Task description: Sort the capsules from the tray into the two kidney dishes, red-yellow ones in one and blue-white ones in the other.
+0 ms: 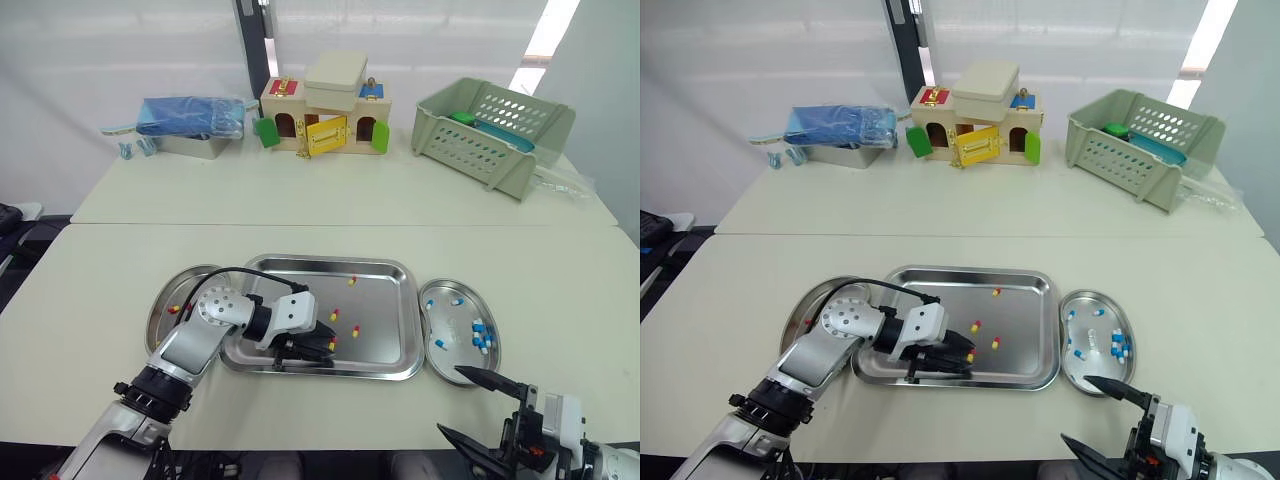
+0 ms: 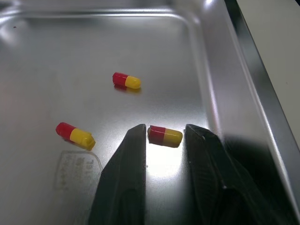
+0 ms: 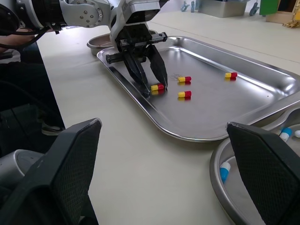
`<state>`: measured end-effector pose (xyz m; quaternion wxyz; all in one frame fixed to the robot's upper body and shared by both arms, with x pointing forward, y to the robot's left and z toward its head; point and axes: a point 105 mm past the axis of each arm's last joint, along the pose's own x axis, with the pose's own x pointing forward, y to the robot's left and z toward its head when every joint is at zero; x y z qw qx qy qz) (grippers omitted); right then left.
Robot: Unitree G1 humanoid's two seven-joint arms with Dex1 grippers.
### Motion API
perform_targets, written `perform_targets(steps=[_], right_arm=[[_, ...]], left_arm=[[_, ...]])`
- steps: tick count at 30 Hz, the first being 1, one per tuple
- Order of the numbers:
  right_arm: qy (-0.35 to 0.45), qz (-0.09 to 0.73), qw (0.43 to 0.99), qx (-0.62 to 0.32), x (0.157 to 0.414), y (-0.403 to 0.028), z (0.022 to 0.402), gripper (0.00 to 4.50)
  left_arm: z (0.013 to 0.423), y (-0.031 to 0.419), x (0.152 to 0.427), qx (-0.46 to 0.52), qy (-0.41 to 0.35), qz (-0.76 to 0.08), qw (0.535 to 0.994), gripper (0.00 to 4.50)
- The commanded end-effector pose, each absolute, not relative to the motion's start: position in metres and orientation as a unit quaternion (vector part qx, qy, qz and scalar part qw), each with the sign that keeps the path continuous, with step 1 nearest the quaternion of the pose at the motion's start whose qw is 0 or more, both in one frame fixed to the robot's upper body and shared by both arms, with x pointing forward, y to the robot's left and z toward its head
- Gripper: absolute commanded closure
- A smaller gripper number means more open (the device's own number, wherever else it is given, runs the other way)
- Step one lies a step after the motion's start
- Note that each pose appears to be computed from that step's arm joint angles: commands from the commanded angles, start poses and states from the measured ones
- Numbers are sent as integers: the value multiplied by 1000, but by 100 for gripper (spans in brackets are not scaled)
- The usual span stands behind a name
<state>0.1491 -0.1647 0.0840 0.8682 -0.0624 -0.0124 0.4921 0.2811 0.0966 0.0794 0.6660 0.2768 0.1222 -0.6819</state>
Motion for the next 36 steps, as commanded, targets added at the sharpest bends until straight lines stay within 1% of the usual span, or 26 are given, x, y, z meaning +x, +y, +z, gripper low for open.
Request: perform_targets(steps=[1, 21, 30, 33, 34, 36], right_arm=[[-36, 497, 864, -73, 147, -159, 94, 0], [-38, 496, 865, -73, 148, -158, 90, 0], [-37, 496, 865, -72, 149, -157, 90, 0], [-38, 495, 865, -72, 150, -157, 90, 0], [-38, 496, 865, -72, 150, -156, 90, 0], [-38, 496, 865, -72, 150, -156, 90, 0]], left_arm=[[75, 95, 278, 285, 129, -690, 653, 338], [76, 94, 274, 282, 126, -696, 648, 338], [78, 91, 275, 275, 116, -694, 655, 338], [80, 90, 274, 272, 113, -698, 653, 397], [80, 89, 276, 272, 110, -694, 657, 406], [80, 88, 278, 274, 109, -690, 661, 406]])
